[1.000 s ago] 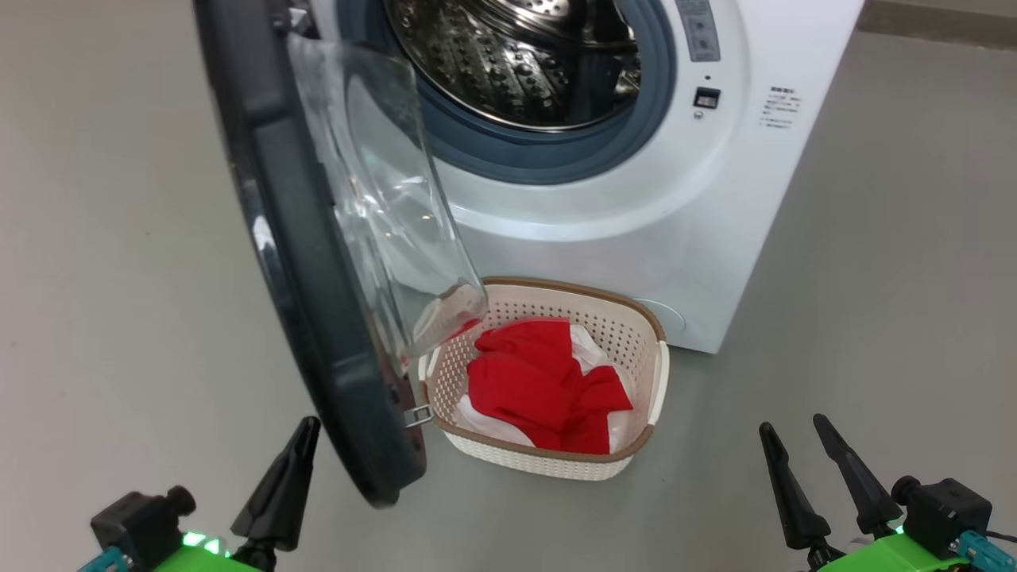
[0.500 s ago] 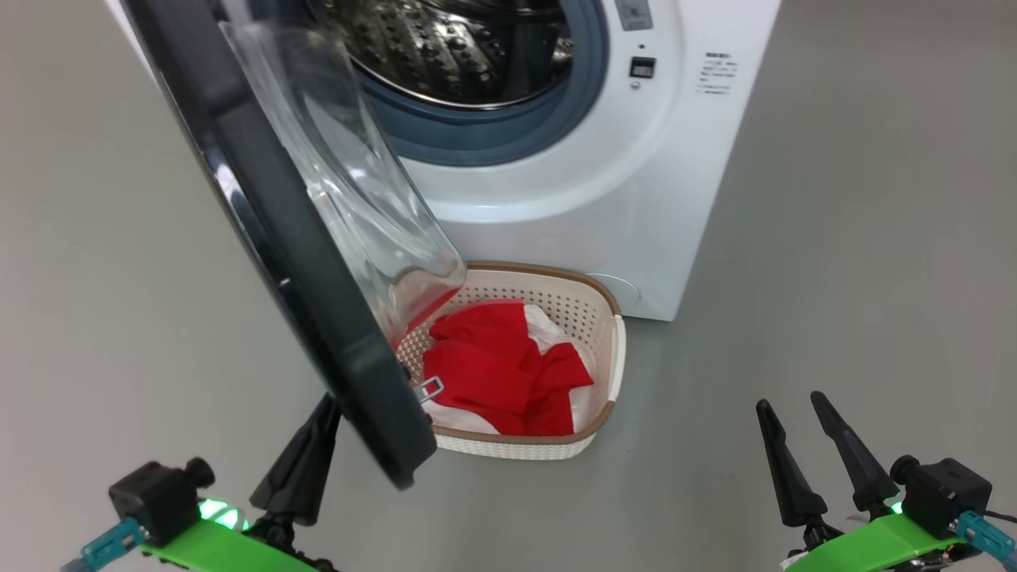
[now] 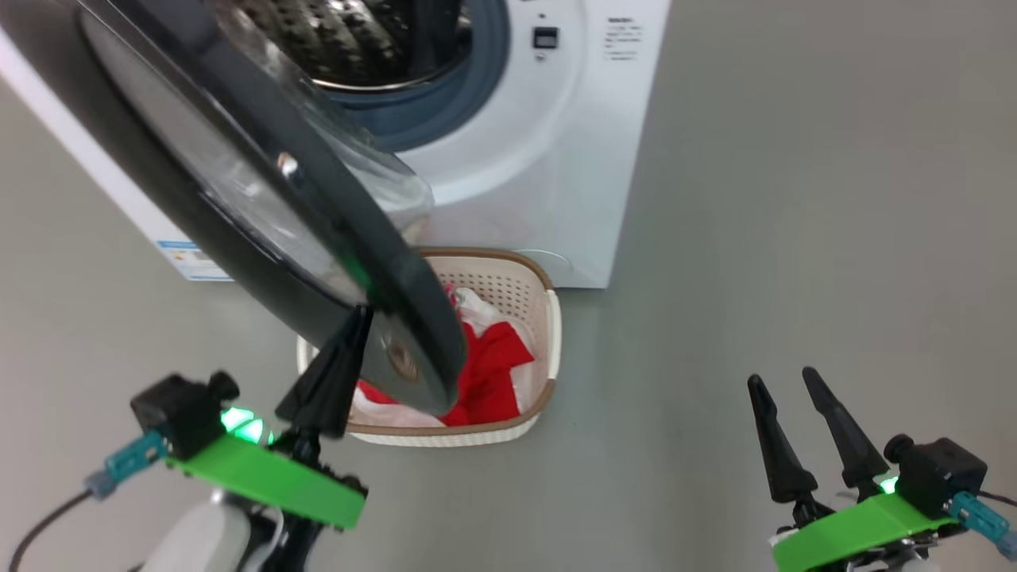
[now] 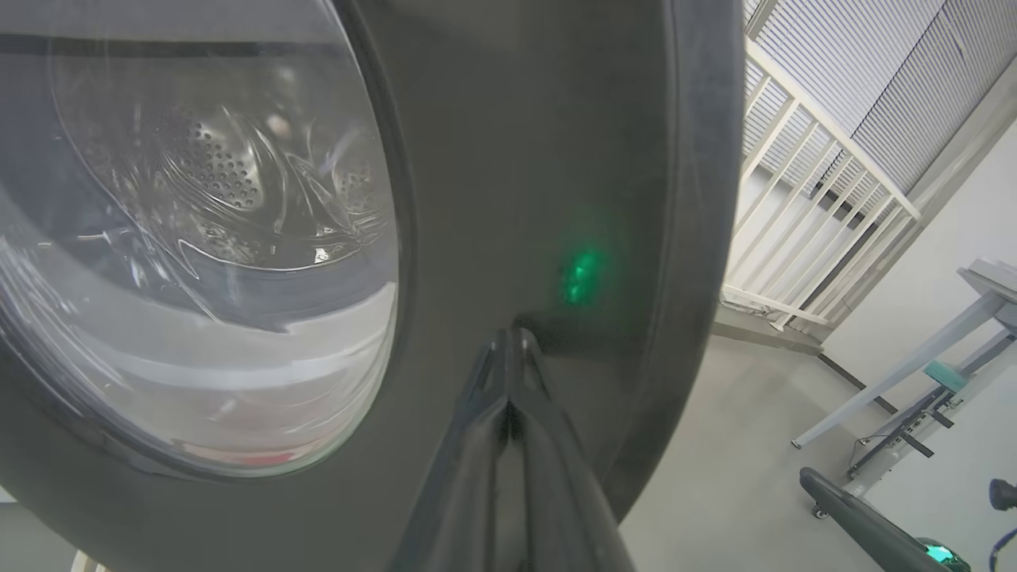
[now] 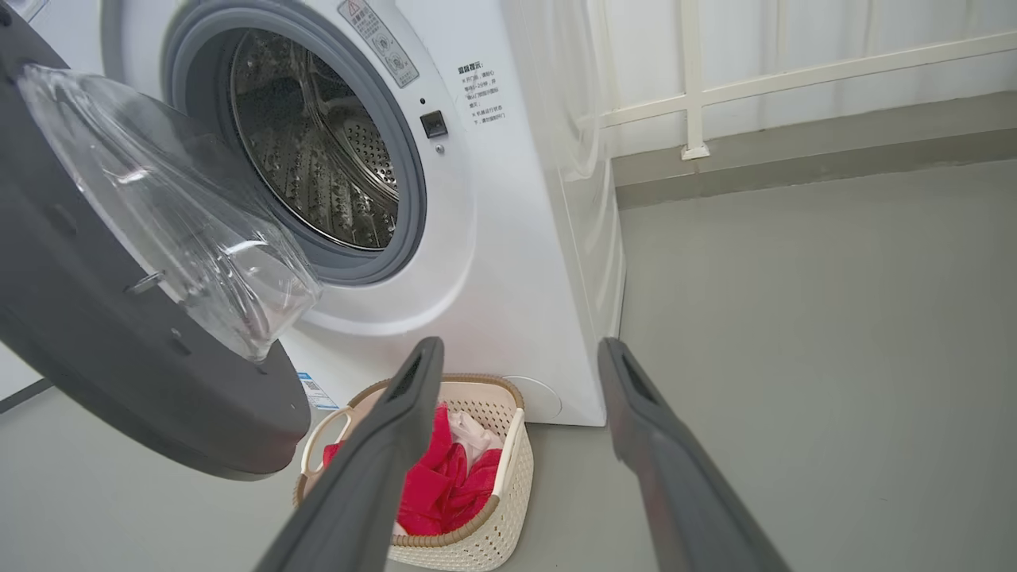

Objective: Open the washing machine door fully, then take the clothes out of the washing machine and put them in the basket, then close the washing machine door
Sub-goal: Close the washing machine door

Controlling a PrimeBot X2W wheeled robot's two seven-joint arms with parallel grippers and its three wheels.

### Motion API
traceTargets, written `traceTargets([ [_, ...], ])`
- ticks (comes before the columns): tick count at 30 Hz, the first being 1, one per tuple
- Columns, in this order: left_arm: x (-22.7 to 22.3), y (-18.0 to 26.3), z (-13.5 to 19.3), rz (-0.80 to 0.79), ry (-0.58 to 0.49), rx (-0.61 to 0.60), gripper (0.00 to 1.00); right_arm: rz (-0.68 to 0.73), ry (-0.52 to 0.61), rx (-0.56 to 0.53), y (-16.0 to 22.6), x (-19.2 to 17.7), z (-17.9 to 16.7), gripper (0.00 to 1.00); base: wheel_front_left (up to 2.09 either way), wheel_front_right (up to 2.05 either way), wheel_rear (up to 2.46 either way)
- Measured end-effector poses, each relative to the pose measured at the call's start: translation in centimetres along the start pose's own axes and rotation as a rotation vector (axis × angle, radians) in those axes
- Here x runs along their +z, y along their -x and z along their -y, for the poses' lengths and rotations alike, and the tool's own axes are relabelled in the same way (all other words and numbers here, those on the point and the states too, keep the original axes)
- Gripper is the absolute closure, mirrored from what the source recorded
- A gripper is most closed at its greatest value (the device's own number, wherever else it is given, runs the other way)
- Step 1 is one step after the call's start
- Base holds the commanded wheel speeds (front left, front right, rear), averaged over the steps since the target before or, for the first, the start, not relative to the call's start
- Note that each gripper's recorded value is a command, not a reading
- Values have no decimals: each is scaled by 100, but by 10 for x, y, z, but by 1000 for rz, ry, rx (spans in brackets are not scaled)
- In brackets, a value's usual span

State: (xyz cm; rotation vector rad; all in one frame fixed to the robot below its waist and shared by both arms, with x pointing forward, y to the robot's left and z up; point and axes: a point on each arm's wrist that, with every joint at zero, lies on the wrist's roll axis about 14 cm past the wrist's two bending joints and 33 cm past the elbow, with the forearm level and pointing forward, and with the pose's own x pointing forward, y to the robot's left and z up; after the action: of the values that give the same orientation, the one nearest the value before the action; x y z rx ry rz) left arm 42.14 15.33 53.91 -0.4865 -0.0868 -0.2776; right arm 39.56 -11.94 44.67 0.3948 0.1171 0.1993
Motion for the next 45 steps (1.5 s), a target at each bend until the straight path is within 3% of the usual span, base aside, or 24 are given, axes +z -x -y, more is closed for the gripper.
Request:
traceTargets([
  [17,-15,-119,38,2,13,-140,100,59,-19,-204,24,15,55,0,0,0,0],
  [26,-28,-157,50,-16,23,-171,100,77,-9,-289,40,22,78,0,0,0,0],
  [37,-26,-161,46,-11,23,-156,100,78,-12,-297,40,22,80,0,0,0,0],
  [43,-35,-135,26,-41,4,-94,100,87,-14,-267,34,24,72,0,0,0,0],
  [44,-38,-129,20,-50,2,-76,96,87,-14,-260,33,25,70,0,0,0,0],
  [45,-41,-122,15,-58,0,-58,83,88,-14,-254,32,25,68,0,0,0,0],
])
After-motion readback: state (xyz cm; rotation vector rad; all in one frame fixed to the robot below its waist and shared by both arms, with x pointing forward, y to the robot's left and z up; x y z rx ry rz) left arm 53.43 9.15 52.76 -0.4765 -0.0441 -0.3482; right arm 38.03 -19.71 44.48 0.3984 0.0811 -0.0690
